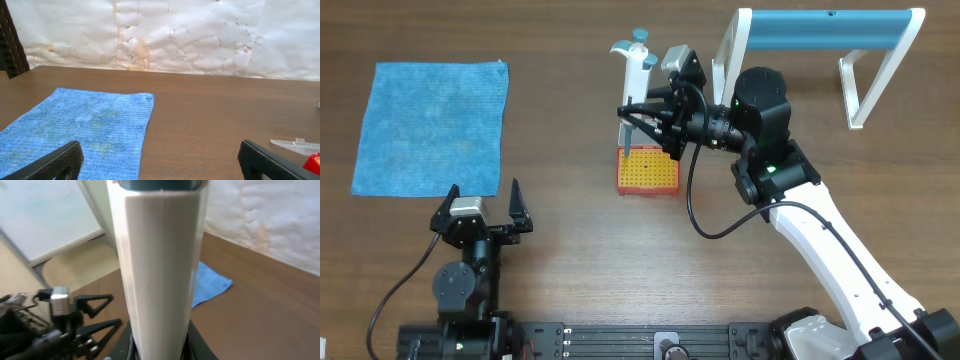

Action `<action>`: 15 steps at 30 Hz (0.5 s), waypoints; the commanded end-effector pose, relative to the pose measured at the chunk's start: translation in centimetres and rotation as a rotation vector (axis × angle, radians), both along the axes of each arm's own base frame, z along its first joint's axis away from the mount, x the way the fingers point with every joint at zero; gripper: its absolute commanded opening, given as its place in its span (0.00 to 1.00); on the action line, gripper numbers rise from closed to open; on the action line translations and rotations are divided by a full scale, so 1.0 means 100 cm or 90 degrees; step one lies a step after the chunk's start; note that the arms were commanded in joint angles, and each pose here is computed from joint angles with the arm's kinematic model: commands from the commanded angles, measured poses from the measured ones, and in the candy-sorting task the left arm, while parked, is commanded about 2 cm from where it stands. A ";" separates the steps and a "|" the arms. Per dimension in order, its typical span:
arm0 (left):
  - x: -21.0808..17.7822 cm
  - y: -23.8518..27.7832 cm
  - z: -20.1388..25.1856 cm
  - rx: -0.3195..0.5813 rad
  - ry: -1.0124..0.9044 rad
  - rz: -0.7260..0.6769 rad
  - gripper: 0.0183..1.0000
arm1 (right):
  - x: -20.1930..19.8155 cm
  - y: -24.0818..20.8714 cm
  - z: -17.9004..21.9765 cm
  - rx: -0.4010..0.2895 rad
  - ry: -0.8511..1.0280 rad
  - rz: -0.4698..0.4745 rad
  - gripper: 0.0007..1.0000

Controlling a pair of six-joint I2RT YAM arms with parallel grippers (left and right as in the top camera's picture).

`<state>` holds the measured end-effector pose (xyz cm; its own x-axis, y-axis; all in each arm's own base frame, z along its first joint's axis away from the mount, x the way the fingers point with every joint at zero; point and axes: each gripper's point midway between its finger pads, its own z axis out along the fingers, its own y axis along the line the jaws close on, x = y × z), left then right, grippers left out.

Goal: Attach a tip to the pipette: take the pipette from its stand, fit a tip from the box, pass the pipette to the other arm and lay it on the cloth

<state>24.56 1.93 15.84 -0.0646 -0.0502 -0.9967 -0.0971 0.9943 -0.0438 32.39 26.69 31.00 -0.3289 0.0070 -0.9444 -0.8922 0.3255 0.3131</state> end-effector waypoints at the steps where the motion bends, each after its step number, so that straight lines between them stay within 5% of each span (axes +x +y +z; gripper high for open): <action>1: 0.000 -0.030 0.004 -0.051 -0.012 -0.106 1.00 | -0.035 0.008 0.020 0.034 0.017 0.120 0.07; 3: -0.006 -0.066 0.009 -0.155 -0.010 -0.236 1.00 | -0.039 0.008 0.020 0.036 0.024 0.134 0.07; 4: -0.010 -0.078 0.009 -0.266 0.011 -0.277 1.00 | -0.039 0.008 0.016 0.032 0.038 0.133 0.07; 7: -0.012 -0.083 0.006 -0.507 0.061 -0.268 1.00 | -0.046 0.008 0.003 0.019 0.097 0.148 0.07; 10: -0.014 -0.087 0.007 -0.550 0.071 -0.278 1.00 | -0.055 0.007 0.002 0.023 0.129 0.179 0.07; 13: -0.012 -0.081 0.026 -0.680 0.038 -0.268 1.00 | -0.058 0.001 0.004 0.031 0.139 0.198 0.07; 15: -0.014 -0.086 0.041 -0.677 0.020 -0.300 0.99 | -0.060 0.001 0.004 0.032 0.142 0.205 0.07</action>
